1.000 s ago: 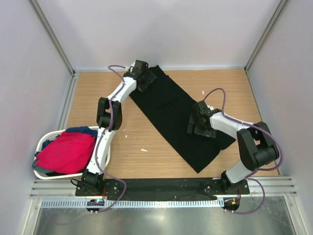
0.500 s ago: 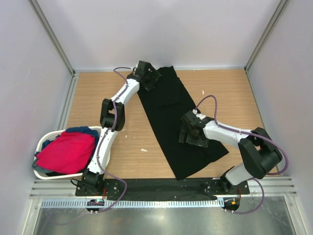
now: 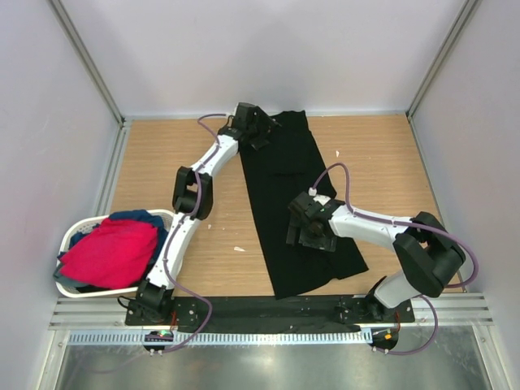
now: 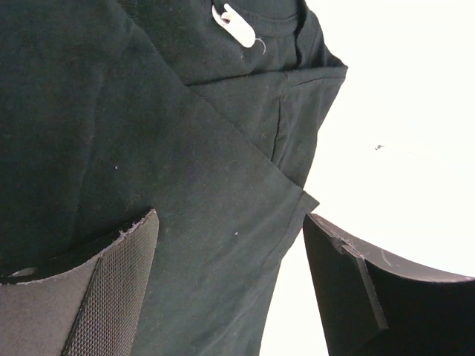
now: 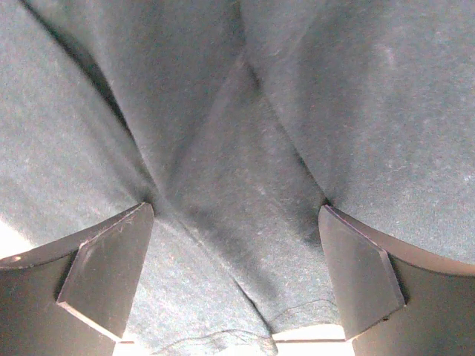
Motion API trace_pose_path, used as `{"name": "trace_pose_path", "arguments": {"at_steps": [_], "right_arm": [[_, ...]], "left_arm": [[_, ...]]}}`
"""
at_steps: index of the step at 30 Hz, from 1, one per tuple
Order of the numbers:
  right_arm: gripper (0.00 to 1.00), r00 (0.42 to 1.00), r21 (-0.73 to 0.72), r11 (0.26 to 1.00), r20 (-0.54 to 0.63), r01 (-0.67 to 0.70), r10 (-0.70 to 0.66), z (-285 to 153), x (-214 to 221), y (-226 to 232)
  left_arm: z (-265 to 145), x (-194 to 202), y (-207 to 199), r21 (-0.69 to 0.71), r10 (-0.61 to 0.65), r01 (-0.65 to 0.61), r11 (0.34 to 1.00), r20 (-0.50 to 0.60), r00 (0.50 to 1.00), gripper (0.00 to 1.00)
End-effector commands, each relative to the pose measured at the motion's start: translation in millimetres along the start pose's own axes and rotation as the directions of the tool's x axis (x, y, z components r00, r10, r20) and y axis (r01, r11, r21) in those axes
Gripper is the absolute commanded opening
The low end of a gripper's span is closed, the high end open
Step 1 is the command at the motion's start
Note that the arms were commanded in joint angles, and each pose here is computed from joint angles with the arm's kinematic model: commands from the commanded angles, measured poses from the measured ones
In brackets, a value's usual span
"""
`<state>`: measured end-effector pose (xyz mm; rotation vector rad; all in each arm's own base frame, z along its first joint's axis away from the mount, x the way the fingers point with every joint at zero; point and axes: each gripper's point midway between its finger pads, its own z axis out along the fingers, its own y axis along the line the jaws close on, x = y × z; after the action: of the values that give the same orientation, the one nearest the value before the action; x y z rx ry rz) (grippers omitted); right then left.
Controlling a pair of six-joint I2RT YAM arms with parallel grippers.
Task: Fold and stack the t-shirts
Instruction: Fold the tshirt
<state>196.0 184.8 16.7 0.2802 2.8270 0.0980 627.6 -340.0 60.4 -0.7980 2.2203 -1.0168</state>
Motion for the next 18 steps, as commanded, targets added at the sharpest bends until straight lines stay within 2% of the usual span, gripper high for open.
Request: {"name": "trace_pose_path", "arguments": {"at_steps": [1, 6, 11, 18], "right_arm": [[1.0, 0.997, -0.036, 0.998, -0.045, -0.056, 0.055, -1.1, 8.8, 15.8], [1.0, 0.994, -0.038, 0.996, -0.082, -0.08, 0.076, -5.7, 15.5, 18.6], [1.0, 0.999, -0.042, 0.999, -0.045, -0.007, 0.005, -13.4, 2.8, 34.4], [1.0, 0.991, -0.01, 0.998, -0.122, 0.059, -0.059, -6.7, 25.9, 45.0]], "left_arm": [[18.0, 24.2, 25.6, -0.038, -0.012, 0.01, 0.999, -0.049, 0.999, 0.81], [22.9, 24.5, 21.2, -0.018, -0.041, 0.041, 0.999, -0.036, 0.999, 0.81], [24.1, 13.5, 6.8, 0.029, -0.054, 0.054, 0.998, 0.011, 0.998, 0.81], [33.1, 11.1, 5.2, 0.068, -0.073, 0.071, 0.995, 0.028, 0.997, 0.82]]}}
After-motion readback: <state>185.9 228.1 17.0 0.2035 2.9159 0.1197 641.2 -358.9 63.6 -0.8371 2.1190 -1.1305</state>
